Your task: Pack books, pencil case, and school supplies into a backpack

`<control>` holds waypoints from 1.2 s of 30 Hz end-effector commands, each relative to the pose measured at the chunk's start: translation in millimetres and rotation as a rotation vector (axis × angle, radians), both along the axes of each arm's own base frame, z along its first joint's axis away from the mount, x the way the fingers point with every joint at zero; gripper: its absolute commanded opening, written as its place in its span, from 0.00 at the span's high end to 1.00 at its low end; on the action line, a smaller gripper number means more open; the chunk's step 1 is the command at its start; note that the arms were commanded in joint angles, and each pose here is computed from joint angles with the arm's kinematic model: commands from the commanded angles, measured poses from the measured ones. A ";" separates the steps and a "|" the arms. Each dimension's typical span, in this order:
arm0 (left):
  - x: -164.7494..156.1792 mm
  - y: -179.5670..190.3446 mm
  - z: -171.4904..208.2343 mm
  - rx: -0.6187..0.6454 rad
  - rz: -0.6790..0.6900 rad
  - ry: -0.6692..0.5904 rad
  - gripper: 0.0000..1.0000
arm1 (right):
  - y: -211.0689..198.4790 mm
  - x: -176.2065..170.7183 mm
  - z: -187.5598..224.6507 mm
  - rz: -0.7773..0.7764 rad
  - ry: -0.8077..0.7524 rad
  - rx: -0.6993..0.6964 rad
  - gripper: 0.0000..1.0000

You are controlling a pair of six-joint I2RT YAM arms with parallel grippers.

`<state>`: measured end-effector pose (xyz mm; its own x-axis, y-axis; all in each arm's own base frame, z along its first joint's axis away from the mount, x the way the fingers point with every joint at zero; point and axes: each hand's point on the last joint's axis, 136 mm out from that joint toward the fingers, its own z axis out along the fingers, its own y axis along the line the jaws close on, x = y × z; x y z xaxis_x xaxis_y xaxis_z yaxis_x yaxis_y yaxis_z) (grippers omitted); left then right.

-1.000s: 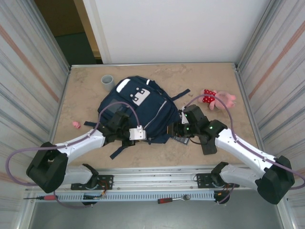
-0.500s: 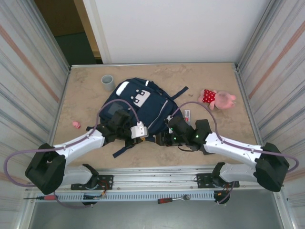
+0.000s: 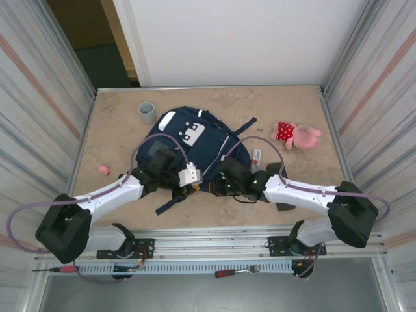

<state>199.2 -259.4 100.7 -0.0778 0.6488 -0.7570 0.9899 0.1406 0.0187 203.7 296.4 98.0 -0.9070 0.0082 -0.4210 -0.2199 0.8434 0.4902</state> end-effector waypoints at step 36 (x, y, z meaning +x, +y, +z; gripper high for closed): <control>31.0 90.0 69.7 -0.196 1.113 0.435 0.43 | -42.2 -13.5 17.0 0.062 0.063 -0.117 1.00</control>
